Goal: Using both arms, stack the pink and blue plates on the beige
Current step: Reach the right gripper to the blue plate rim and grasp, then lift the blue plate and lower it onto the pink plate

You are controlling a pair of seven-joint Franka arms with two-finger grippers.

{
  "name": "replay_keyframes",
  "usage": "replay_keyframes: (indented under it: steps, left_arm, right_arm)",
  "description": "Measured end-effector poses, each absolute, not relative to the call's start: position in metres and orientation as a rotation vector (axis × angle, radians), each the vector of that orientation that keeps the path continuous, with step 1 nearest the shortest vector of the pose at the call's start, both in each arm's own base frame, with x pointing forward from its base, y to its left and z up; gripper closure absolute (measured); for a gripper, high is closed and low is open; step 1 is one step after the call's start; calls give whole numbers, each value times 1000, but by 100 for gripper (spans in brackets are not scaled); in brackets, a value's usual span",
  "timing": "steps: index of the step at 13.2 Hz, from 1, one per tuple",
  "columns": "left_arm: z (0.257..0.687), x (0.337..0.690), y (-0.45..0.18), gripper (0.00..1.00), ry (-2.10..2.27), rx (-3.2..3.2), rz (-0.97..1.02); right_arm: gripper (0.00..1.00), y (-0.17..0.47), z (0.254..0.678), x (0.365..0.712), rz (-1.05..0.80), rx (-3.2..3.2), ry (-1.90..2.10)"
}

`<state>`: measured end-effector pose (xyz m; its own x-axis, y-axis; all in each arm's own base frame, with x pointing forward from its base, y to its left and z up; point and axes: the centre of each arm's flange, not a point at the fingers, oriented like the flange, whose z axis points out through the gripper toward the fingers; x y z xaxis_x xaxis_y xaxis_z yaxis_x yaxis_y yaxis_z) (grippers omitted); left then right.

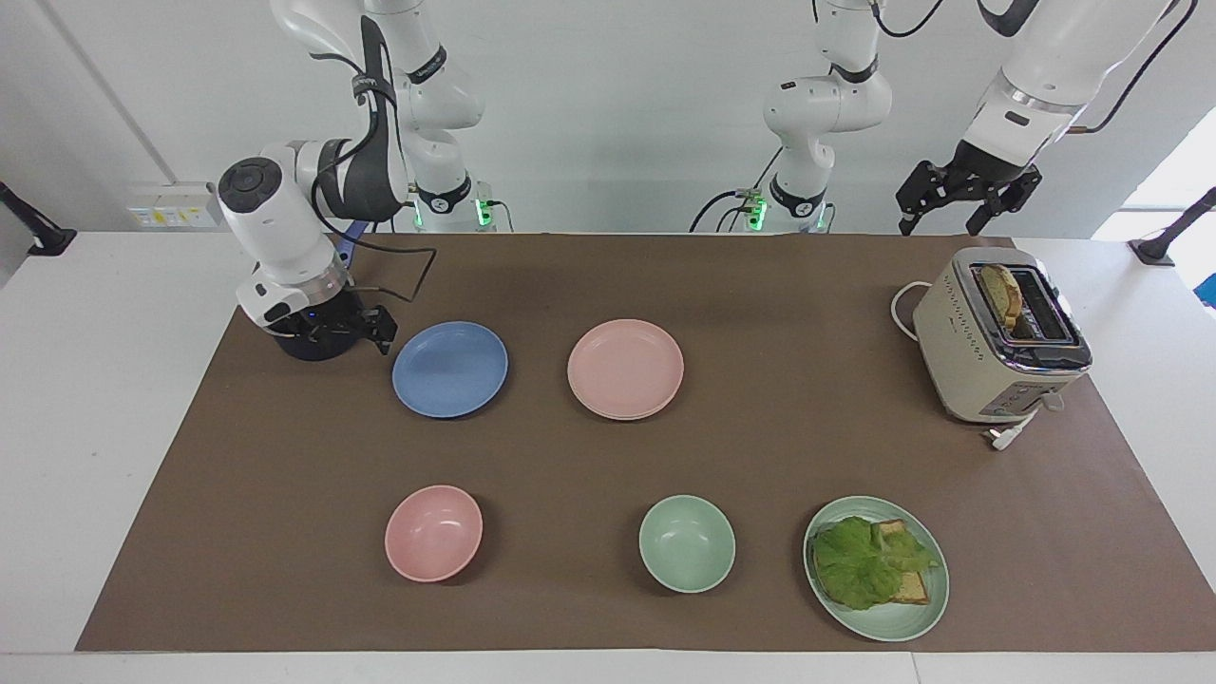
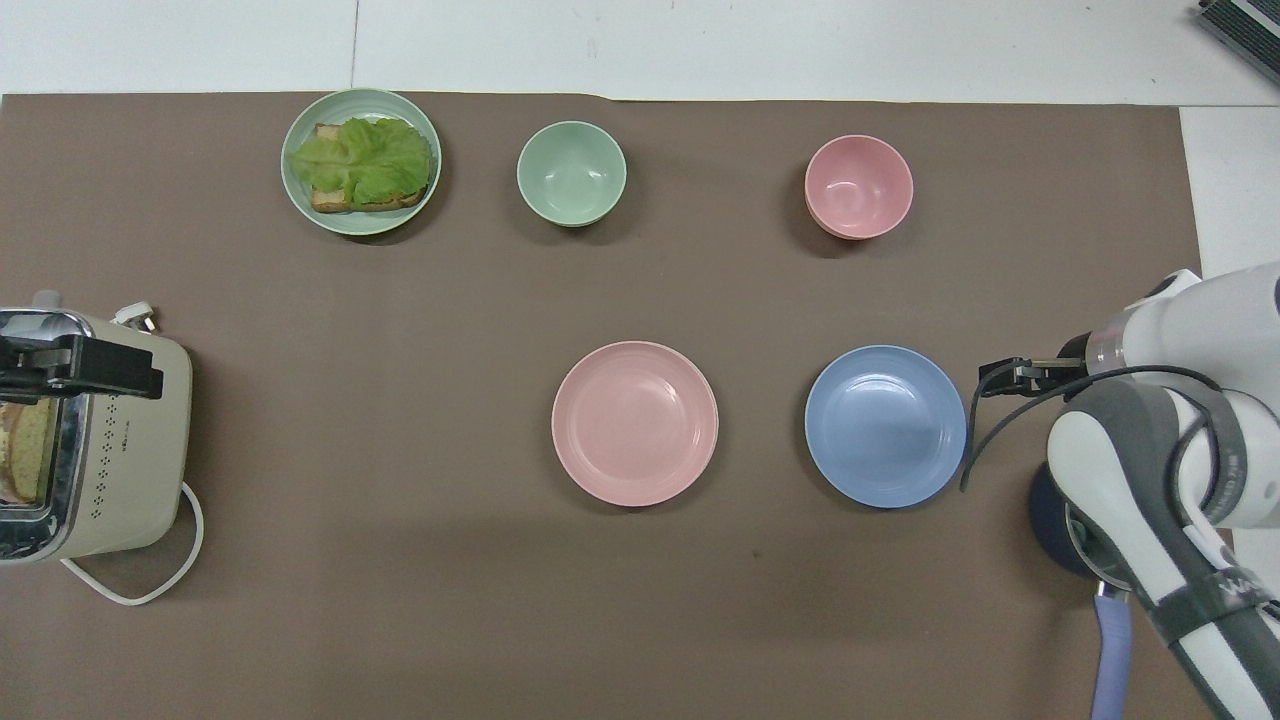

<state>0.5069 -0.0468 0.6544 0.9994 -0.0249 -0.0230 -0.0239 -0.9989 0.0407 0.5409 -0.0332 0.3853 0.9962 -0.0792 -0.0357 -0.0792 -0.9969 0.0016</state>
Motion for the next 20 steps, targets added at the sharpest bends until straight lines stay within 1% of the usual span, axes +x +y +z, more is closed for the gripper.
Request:
replay_keyframes:
  steps: [6, 7, 8, 9, 10, 11, 12, 13, 16, 18, 19, 20]
  left_arm:
    - [662, 506, -47, 0, -43, 3100, -56]
    - [667, 505, -48, 0, -45, 3100, -51]
    - [670, 503, -48, 0, -46, 3100, -49]
    - [671, 502, -48, 0, -46, 3101, -51]
    - [671, 502, -47, 0, -45, 3101, -55]
    - [671, 502, -47, 0, -45, 3101, -58]
    - [671, 502, -47, 0, -44, 3101, -60]
    - [671, 502, -47, 0, -43, 3101, -61]
    - [671, 502, -46, 0, -41, 3101, -63]
    - [671, 502, -46, 0, -41, 3101, -63]
    - [671, 502, -46, 0, -41, 3101, -63]
    - [671, 502, -46, 0, -41, 3101, -63]
  right_arm:
    - [5, -18, 339, 545, -95, 3141, -81]
    - [11, -17, 331, 544, -102, 3141, -77]
    - [11, -16, 322, 542, -107, 3141, -74]
    - [15, -16, 314, 541, -116, 3141, -73]
    - [15, -16, 308, 539, -126, 3141, -73]
    - [19, -16, 305, 538, -131, 3141, -73]
    - [19, -15, 304, 538, -133, 3141, -73]
    - [24, -15, 304, 538, -133, 3141, -73]
    - [65, -13, 303, 538, -135, 3155, -87]
    - [85, -12, 304, 537, -137, 3167, -103]
    - [93, -11, 305, 538, -131, 3171, -106]
    - [93, -10, 307, 538, -127, 3172, -105]
